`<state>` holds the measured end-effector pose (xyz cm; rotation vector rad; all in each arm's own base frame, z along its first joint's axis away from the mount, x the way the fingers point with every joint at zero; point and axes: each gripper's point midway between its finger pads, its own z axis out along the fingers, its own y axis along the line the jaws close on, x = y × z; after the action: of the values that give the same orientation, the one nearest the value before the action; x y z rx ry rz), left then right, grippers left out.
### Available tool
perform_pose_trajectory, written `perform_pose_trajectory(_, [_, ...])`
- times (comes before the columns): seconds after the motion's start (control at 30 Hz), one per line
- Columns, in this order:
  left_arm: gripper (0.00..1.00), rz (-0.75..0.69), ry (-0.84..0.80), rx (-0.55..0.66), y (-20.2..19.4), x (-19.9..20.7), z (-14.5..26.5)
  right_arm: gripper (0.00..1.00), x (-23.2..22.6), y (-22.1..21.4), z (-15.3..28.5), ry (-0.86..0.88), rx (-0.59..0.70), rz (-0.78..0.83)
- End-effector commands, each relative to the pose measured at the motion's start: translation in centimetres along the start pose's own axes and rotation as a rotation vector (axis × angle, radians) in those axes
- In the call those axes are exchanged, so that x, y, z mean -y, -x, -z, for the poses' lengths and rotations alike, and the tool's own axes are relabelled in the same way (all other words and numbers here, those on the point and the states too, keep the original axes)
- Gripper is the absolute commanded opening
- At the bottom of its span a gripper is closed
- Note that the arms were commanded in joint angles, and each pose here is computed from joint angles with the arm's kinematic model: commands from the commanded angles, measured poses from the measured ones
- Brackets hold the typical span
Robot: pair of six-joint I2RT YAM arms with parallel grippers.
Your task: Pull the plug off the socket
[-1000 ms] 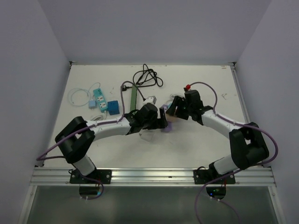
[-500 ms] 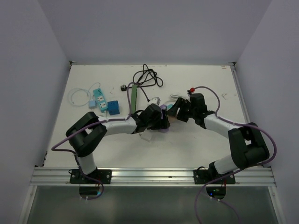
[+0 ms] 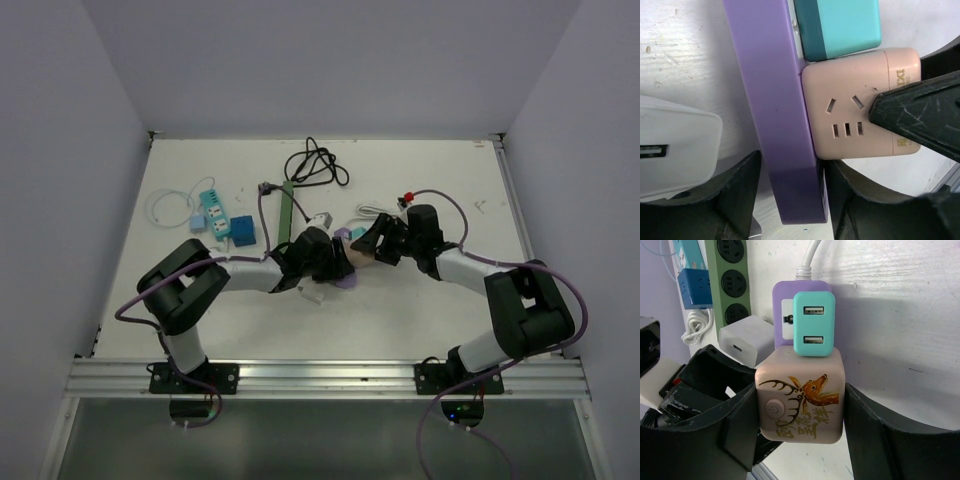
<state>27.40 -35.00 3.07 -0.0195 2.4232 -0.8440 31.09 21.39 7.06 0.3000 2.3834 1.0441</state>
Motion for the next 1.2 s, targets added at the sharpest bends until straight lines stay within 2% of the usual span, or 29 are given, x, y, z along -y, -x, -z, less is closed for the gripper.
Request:
perform_pose_trajectory(0.0, [0.55, -0.02, -0.039, 0.035, 0.6, 0.5, 0.5, 0.07, 2.5, -3.5, -0.2, -0.056, -0.117, -0.042])
perform_pose_trajectory(0.17, [0.32, -0.029, -0.031, 0.029, 0.3, -0.1, 0.8, 0.08, 2.6, -3.6, -0.3, -0.053, -0.114, -0.053])
perform_pose_trajectory(0.2, [0.21, -0.032, -0.027, 0.029, 0.2, -0.2, 0.9, 0.11, 2.7, -3.6, -0.3, -0.058, -0.109, -0.054])
perform_pose_trajectory(0.23, [0.16, -0.033, -0.023, 0.029, 0.2, -0.3, 0.9, 0.15, 2.8, -3.6, -0.2, -0.062, -0.109, -0.053])
perform_pose_trajectory(0.27, [0.12, -0.04, -0.021, 0.029, 0.1, -0.4, 1.0, 0.23, 2.8, -3.6, -0.2, -0.064, -0.108, -0.056])
perform_pose_trajectory(0.3, [0.03, -0.044, -0.012, 0.029, 0.2, -0.6, 1.2, 0.28, 2.8, -3.5, -0.2, -0.065, -0.107, -0.053])
perform_pose_trajectory(0.33, [0.0, -0.05, -0.002, 0.031, 0.1, -0.7, 1.3, 0.31, 2.9, -3.6, -0.2, -0.068, -0.11, -0.055])
perform_pose_trajectory(0.47, [0.0, -0.071, 0.03, 0.03, 0.0, -1.4, 1.6, 0.57, 2.5, -3.4, -0.2, -0.061, -0.108, -0.05])
perform_pose_trajectory(0.57, [0.0, -0.08, 0.04, 0.022, -0.4, -1.6, 1.7, 0.7, 2.0, -3.1, -0.3, -0.048, -0.108, -0.055])
perform_pose_trajectory(0.67, [0.0, -0.086, 0.045, 0.018, -0.7, -1.6, 1.7, 0.74, 2.1, -3.1, -0.4, -0.052, -0.111, -0.067])
perform_pose_trajectory(1.0, [0.0, -0.094, 0.064, 0.019, -0.8, -1.7, 1.4, 0.73, 1.3, -3.3, -0.8, -0.012, -0.124, -0.115])
perform_pose_trajectory(1.03, [0.0, -0.091, 0.07, 0.021, -0.7, -1.8, 1.4, 0.7, 0.8, -3.3, -0.8, 0.012, -0.128, -0.113])
perform_pose_trajectory(1.13, [0.0, -0.089, 0.109, 0.023, -0.7, -2.5, 1.4, 0.47, 0.5, -3.4, -0.5, 0.025, -0.135, -0.118])
perform_pose_trajectory(1.17, [0.0, -0.082, 0.125, 0.025, -0.8, -2.9, 1.5, 0.34, 0.4, -3.3, -0.4, 0.022, -0.132, -0.106])
